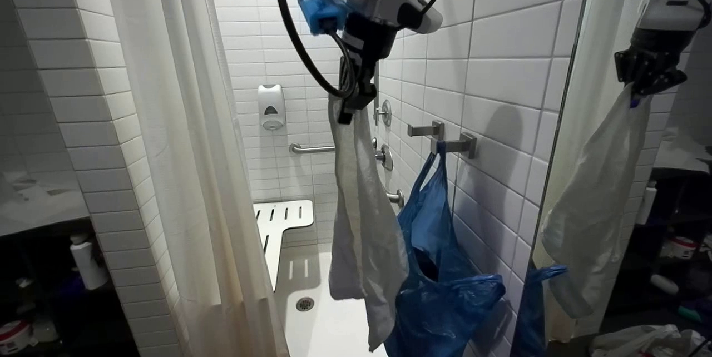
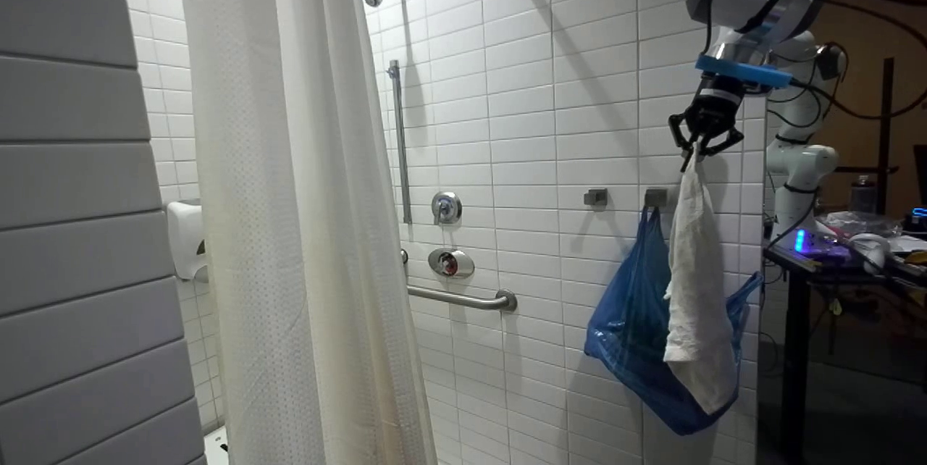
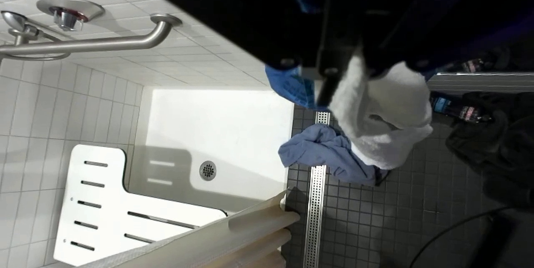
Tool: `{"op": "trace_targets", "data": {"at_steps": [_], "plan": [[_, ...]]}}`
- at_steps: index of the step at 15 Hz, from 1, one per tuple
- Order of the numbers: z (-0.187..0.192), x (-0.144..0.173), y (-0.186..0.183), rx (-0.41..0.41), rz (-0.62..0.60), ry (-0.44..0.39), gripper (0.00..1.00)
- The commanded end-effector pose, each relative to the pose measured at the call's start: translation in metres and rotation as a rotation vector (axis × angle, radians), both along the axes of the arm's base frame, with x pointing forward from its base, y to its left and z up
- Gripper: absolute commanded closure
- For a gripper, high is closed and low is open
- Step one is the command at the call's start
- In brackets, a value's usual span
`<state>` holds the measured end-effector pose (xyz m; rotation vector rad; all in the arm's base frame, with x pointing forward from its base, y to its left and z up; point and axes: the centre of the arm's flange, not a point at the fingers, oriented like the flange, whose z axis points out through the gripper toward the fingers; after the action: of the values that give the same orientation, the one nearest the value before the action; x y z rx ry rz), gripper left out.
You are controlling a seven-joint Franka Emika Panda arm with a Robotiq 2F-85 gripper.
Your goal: Put the white towel in the plastic
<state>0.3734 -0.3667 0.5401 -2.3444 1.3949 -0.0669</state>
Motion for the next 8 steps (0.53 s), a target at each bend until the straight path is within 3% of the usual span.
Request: {"op": "trace_targets", "data": {"at_steps": [1, 8], "plan": [[0.006, -0.003, -0.027, 0.026, -0.007, -0.009, 0.99], [0.017, -0.024, -0.061, 0.046, -0.051, -0.035, 0.99]]}}
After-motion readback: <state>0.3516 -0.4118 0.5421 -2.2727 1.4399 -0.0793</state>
